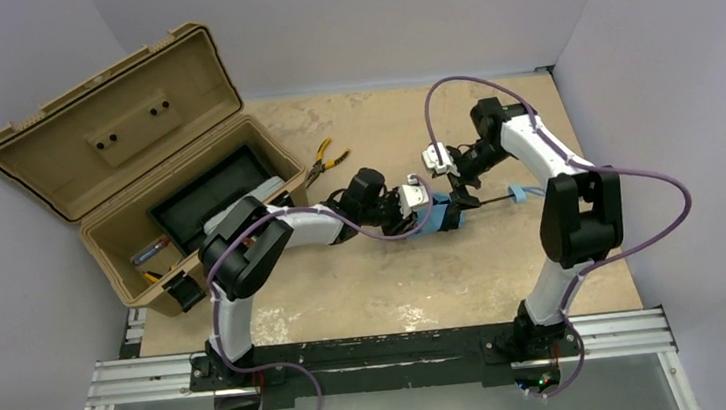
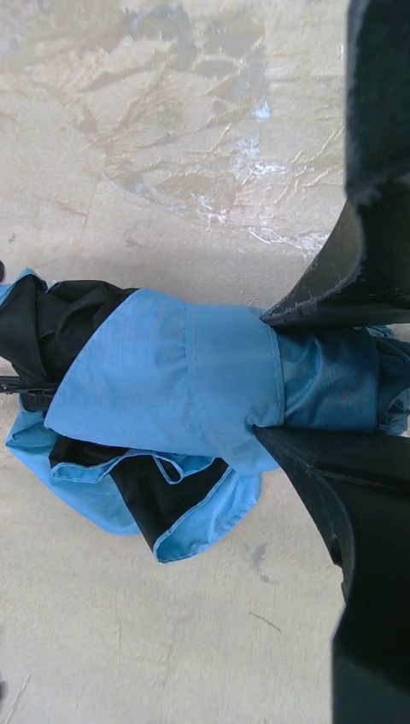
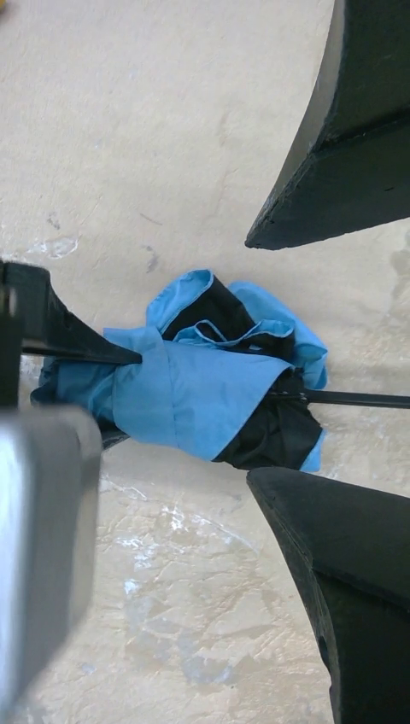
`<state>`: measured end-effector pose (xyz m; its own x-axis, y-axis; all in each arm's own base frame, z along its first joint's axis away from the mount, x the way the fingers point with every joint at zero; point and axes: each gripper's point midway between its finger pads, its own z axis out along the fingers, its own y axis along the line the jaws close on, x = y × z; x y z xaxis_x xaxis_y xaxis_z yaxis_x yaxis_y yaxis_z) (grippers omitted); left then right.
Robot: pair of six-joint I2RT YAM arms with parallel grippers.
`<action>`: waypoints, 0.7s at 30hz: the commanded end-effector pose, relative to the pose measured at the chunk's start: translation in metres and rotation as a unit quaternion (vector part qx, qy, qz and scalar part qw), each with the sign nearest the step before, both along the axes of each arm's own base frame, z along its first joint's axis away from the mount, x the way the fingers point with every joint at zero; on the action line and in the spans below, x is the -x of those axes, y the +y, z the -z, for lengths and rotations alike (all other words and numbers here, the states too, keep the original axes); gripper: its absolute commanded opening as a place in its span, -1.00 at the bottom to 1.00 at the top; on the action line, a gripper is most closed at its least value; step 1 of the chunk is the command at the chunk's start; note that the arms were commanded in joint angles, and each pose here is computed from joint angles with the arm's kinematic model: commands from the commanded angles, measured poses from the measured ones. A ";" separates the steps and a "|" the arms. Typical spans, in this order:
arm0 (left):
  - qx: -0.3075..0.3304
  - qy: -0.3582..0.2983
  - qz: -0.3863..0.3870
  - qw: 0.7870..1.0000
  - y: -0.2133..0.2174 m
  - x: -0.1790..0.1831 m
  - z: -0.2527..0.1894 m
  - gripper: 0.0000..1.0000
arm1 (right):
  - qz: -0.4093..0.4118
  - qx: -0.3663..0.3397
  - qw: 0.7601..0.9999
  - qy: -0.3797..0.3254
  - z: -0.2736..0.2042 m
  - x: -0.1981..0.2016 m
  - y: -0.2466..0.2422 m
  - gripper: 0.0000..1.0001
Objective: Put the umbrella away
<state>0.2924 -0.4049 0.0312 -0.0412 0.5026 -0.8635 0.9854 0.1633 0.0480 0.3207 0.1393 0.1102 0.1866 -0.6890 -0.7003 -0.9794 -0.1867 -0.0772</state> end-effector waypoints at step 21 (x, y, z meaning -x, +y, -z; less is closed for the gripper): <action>-0.150 0.537 -0.082 0.826 0.059 0.078 0.082 -1.00 | -0.031 0.057 0.958 -0.279 0.023 -0.001 0.000 0.98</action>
<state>0.2925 -0.4022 0.0323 -0.5864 0.4793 -0.6531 0.7885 0.1531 -0.5956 0.2863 0.1465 0.0854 0.5483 -0.6678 -0.5035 -0.8266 -0.3415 -0.4472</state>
